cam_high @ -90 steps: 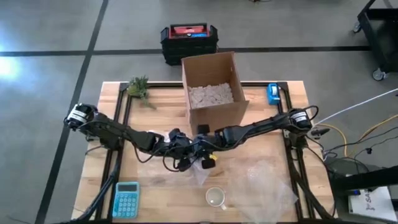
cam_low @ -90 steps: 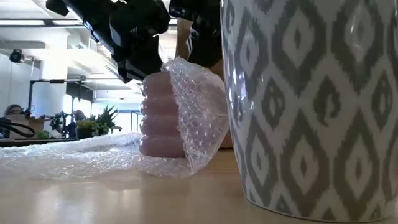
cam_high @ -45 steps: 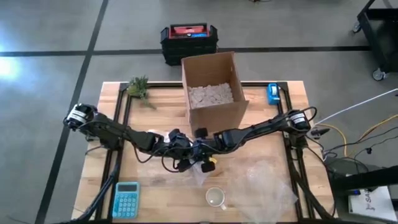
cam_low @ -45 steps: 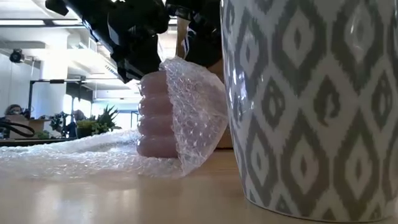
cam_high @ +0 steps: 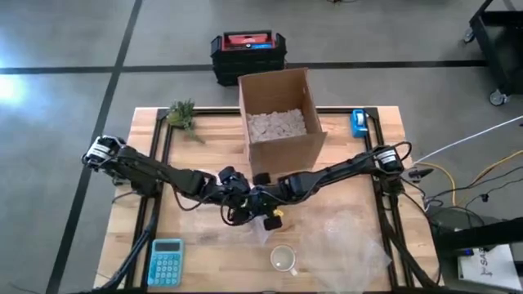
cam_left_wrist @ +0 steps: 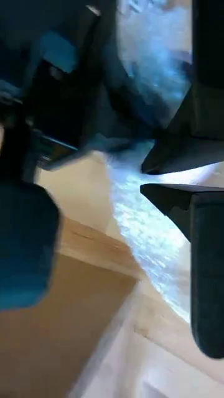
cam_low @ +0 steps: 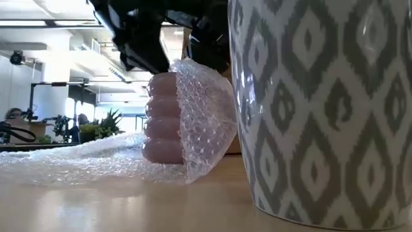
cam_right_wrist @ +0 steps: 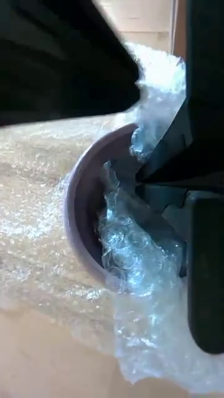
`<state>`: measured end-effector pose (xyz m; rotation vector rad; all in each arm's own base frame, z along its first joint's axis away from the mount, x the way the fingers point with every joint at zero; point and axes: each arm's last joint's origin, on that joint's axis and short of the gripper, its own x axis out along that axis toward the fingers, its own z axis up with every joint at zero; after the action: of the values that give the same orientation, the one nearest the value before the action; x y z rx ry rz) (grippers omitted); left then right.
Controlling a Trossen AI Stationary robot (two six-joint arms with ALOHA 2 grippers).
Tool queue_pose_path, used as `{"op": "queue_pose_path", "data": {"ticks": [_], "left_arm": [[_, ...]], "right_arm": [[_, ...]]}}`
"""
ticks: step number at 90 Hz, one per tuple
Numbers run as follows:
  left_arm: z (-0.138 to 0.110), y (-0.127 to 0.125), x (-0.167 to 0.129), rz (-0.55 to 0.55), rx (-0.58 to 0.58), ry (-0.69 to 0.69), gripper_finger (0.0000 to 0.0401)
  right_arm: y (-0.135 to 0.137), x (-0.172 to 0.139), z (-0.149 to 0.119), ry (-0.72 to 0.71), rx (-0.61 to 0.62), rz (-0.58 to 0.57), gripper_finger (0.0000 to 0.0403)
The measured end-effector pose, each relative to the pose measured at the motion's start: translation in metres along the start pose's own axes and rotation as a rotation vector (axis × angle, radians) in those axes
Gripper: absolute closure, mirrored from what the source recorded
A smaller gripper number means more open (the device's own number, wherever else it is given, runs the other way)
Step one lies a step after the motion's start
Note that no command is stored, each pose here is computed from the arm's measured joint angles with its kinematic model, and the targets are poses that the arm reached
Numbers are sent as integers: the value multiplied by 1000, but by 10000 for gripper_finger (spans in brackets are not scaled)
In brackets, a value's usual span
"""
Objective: Wrap mug
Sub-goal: Wrap the purple mug with the left bubble wrap
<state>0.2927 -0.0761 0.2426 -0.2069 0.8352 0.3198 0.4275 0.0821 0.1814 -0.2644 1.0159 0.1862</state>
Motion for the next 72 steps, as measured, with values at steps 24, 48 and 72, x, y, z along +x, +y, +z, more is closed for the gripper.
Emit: {"op": "queue_pose_path", "data": {"ticks": [24,48,72], "left_arm": [[-2,4,-16,4,-37,135,379],[-22,12,-15,21,-151,287,366],[-55,26,-10,132,-287,516,255]], "right_arm": [[-5,-44,15,-101,1,-16,401],[-9,-121,10,-130,33,-26,401],[-6,-151,-44,19,130,-105,401]]}}
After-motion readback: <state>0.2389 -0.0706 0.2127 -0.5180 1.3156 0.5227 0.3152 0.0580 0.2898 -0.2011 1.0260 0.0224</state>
